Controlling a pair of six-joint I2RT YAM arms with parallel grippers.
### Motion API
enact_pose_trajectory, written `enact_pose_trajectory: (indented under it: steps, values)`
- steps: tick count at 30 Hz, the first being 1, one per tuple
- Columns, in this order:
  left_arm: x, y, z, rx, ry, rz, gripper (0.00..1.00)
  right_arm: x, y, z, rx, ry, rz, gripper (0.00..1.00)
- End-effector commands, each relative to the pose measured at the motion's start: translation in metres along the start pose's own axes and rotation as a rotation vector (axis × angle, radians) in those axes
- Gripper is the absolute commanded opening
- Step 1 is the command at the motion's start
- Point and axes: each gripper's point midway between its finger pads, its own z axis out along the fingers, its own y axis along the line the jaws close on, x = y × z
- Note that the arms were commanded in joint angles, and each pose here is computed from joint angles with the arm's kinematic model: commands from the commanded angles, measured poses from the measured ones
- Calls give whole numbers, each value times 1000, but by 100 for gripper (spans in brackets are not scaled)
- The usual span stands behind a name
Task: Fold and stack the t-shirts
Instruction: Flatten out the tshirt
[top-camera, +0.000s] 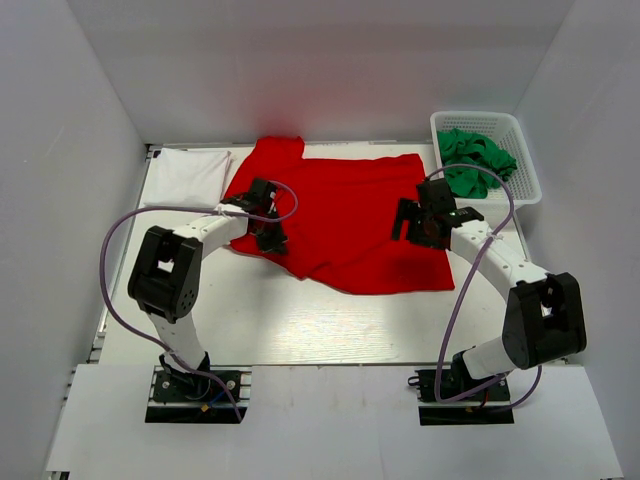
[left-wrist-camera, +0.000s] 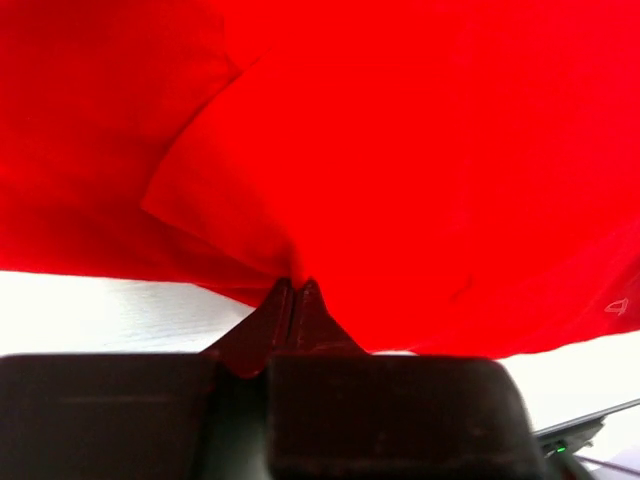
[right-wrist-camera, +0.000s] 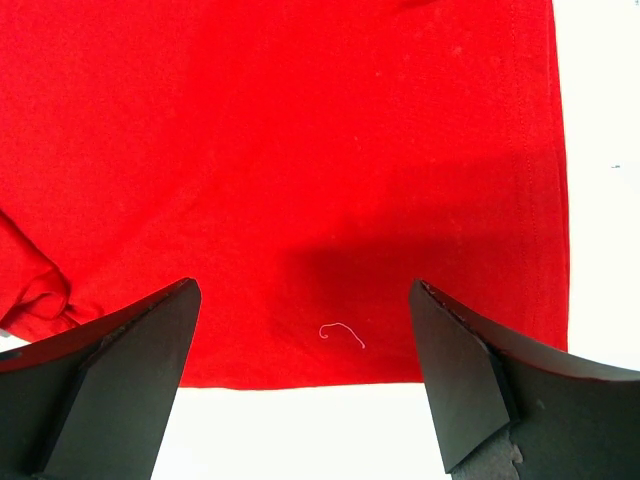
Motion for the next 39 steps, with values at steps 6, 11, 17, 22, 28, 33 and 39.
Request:
enact_pose_trajectory:
  steps: [6,11,17,22,28,33,39]
  values:
    - [-10,-16,-28,11,-5,7,0,4,-6,-4,16,-4,-1,90]
    - [26,9,-67,-77,85,-9,0,9,-8,-6,15,3,-2,90]
    - [123,64,-99,-236,334,-148,0,16,-10,-7,11,19,-11,90]
    - [160,77,-128,-259,392,-254,0,25,-11,-5,1,33,-18,90]
    - [191,92,-137,-311,502,-280,65,27,-12,-1,-2,41,-28,90]
    - [200,80,-156,-256,570,-260,65,21,-9,-3,-11,25,-34,90]
    - [116,58,-131,-242,317,-82,100,14,-8,-3,-8,-11,-30,90]
